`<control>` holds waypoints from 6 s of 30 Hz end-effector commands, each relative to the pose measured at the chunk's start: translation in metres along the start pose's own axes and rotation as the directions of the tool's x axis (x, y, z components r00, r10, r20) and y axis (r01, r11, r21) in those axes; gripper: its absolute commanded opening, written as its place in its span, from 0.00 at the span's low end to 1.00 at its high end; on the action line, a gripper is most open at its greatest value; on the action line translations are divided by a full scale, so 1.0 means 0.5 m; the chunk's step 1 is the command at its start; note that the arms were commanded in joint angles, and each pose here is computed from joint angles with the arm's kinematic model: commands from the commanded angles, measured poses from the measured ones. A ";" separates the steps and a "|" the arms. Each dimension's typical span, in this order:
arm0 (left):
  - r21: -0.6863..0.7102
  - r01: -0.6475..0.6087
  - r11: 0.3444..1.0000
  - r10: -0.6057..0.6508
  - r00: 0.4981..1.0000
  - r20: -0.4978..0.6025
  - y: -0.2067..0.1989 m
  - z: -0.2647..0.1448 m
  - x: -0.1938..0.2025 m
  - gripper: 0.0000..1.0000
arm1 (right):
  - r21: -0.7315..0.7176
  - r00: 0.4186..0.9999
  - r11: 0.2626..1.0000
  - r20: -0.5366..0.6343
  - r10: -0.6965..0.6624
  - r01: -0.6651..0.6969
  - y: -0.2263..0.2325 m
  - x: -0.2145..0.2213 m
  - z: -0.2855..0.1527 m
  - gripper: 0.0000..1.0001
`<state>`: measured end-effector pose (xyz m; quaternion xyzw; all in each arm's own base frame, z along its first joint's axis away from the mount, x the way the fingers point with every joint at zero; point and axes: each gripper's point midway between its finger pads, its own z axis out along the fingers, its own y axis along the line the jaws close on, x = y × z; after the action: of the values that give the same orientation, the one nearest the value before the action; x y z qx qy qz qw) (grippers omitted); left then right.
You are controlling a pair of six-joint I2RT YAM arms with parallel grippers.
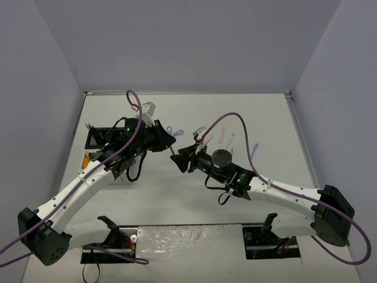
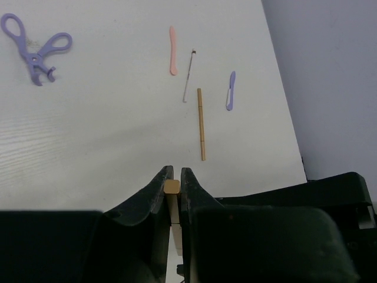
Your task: Organize the makeup
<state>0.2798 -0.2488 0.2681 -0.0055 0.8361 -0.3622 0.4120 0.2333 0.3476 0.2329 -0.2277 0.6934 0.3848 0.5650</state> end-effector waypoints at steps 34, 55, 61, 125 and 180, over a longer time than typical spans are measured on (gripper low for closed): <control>-0.726 0.112 0.679 0.191 0.927 0.322 0.437 -0.247 -0.183 0.41 | 0.808 0.990 0.584 -0.002 0.140 -0.081 -0.385 0.056 -0.242 1.00; -0.340 -0.001 0.941 0.099 0.957 0.271 0.237 -0.218 -0.171 0.97 | 0.912 0.891 0.407 -0.145 0.430 -0.048 -0.480 0.292 -0.240 0.74; -0.300 -0.006 0.954 0.086 0.963 0.256 0.222 -0.204 -0.164 0.97 | 0.918 0.864 0.395 -0.164 0.475 -0.042 -0.492 0.338 -0.236 0.56; -0.161 -0.157 0.974 0.187 0.962 0.198 -0.019 -0.061 -0.104 0.00 | 0.142 0.992 0.990 0.123 -0.012 -0.006 -0.056 -0.082 -0.048 1.00; -0.584 -0.064 0.809 0.250 0.937 0.245 0.334 -0.248 -0.145 0.97 | 0.936 0.941 0.346 -0.065 0.332 -0.057 -0.612 0.213 -0.122 0.72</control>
<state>0.2796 -0.0178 0.2507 -0.1247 0.8402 -0.0193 0.5274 0.3715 0.1231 0.0429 0.1309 0.8893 -0.0435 0.4360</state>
